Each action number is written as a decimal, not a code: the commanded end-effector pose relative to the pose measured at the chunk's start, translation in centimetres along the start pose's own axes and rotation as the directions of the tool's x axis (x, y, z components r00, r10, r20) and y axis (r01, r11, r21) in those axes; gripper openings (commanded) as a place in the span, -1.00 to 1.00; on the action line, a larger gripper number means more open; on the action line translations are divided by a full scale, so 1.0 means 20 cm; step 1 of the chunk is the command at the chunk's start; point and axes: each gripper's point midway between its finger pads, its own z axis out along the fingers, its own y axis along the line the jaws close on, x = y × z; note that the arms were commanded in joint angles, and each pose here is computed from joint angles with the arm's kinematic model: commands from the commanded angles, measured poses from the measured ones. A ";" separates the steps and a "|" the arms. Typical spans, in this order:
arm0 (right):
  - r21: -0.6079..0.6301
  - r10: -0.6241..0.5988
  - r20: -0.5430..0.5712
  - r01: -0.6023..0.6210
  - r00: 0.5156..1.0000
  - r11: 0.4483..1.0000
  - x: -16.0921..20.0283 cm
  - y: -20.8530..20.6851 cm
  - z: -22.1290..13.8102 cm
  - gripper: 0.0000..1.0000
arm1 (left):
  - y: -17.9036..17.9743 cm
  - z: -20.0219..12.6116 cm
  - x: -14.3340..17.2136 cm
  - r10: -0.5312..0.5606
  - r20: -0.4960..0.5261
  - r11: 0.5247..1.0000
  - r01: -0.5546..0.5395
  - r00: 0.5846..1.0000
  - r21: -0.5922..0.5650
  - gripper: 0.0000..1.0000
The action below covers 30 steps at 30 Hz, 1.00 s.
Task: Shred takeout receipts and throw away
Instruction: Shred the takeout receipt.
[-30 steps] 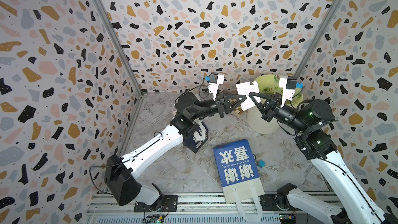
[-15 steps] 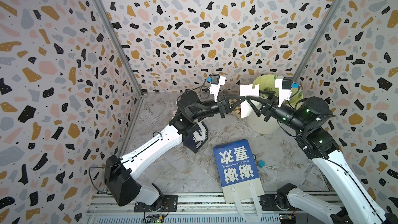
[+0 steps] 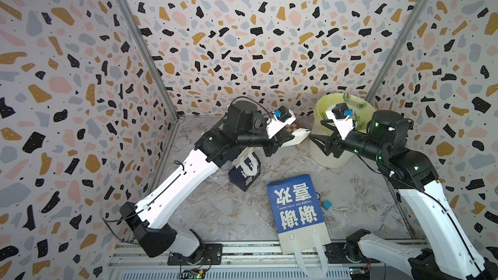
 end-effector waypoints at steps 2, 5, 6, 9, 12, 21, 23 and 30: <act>-0.146 -0.098 0.001 0.097 0.995 0.985 0.00 0.14 -0.03 0.40 | -0.13 0.01 0.14 0.159 -0.112 0.980 -0.143 0.981 0.136 -1.00; -0.246 -0.091 0.015 0.092 0.996 0.965 0.00 0.21 0.00 0.34 | -0.17 0.03 0.13 0.190 -0.112 0.971 -0.170 0.975 0.171 -1.00; -0.274 -0.089 0.019 0.091 0.996 0.957 0.00 0.24 0.01 0.29 | -0.18 0.04 0.13 0.196 -0.113 0.968 -0.174 0.974 0.180 -1.00; -0.334 -0.090 0.020 0.091 0.996 0.938 0.00 0.30 0.05 0.15 | -0.19 0.04 0.12 0.204 -0.112 0.965 -0.180 0.973 0.193 -1.00; -0.357 -0.101 0.012 0.099 0.995 0.929 0.02 0.32 0.07 0.03 | -0.20 0.05 0.11 0.203 -0.106 0.963 -0.179 0.973 0.201 -1.00; -0.355 -0.123 -0.025 0.106 0.992 0.929 0.09 0.33 0.06 -0.25 | -0.21 0.03 0.09 0.193 -0.090 0.963 -0.171 0.977 0.209 -1.00; -0.364 -0.120 -0.027 0.102 0.992 0.926 0.09 0.34 0.06 -0.31 | -0.22 0.03 0.08 0.188 -0.086 0.963 -0.167 0.978 0.211 -1.00; -0.405 -0.113 -0.040 0.088 0.993 0.910 0.13 0.39 0.08 -0.41 | -0.22 0.02 0.07 0.181 -0.082 0.964 -0.160 0.980 0.211 -1.00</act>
